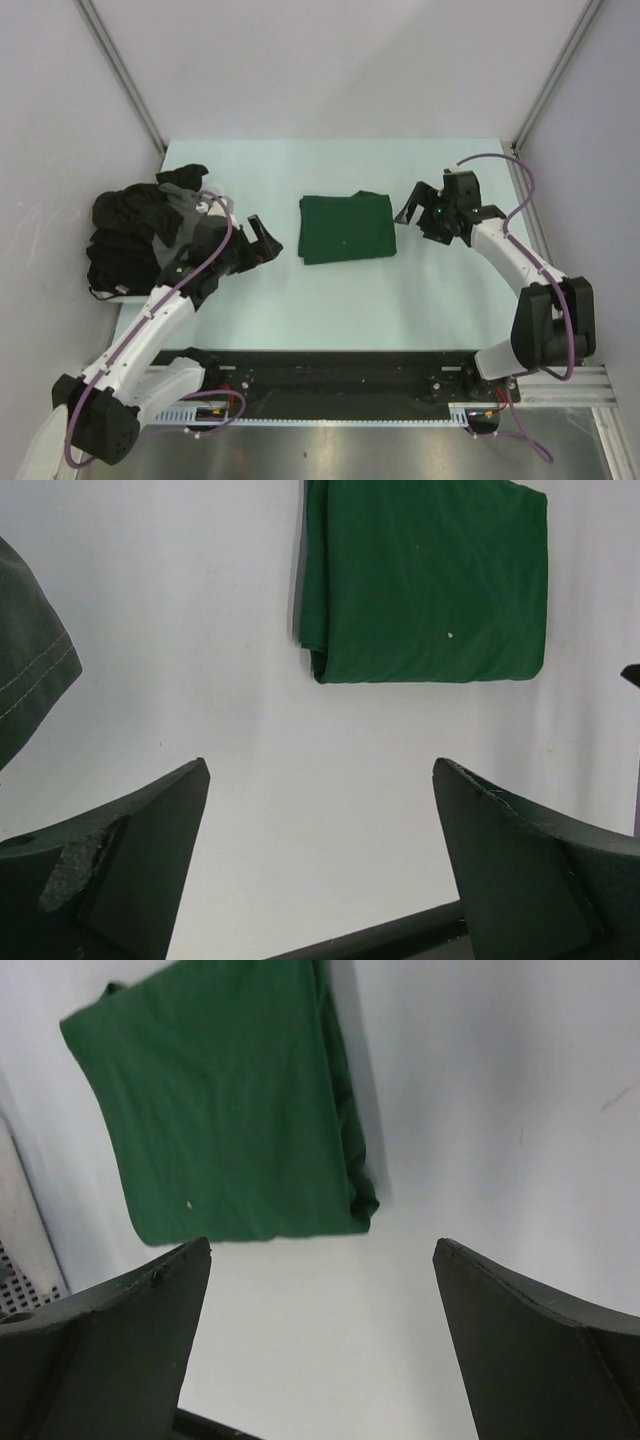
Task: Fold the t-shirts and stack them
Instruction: Fold the long partially folded tshirt into a neat square
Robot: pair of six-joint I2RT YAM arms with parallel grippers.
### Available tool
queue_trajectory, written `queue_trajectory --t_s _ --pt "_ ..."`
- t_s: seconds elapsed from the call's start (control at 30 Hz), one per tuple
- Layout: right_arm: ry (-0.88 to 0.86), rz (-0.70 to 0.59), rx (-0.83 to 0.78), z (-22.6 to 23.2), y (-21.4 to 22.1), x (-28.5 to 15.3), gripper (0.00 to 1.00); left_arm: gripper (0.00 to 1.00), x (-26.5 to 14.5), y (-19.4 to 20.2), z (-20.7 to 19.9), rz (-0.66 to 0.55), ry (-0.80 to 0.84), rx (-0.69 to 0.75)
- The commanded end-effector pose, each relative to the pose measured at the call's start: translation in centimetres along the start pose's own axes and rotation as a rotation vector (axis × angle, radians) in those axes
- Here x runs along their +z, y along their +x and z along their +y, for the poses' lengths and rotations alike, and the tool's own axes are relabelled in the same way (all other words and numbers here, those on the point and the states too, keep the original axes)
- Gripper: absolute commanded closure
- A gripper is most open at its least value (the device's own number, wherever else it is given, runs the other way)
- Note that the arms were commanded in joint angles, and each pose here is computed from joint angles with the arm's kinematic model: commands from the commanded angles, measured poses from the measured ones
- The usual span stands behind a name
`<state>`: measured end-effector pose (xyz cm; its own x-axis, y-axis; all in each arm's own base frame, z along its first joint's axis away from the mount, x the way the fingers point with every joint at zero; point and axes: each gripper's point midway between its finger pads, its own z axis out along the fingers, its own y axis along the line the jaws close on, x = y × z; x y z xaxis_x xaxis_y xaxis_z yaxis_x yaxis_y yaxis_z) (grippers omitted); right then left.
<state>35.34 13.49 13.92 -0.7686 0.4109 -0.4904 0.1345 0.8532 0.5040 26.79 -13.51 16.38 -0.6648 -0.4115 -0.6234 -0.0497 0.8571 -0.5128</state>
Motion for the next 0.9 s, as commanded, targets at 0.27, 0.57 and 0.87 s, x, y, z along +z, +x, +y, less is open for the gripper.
queue_trajectory --t_s 0.27,0.57,0.87 --pt "-0.075 -0.082 -0.047 7.2 -3.5 3.0 0.00 0.00 1.1 -0.1 -1.0 0.021 0.033 0.008" --pt "0.040 -0.057 -0.226 9.2 -2.7 4.8 0.00 0.01 0.9 -0.4 -0.8 0.031 0.007 0.035" --pt "-0.096 -0.001 -0.156 7.2 -5.6 6.4 0.06 0.00 1.6 -0.3 -0.8 0.026 0.020 0.029"
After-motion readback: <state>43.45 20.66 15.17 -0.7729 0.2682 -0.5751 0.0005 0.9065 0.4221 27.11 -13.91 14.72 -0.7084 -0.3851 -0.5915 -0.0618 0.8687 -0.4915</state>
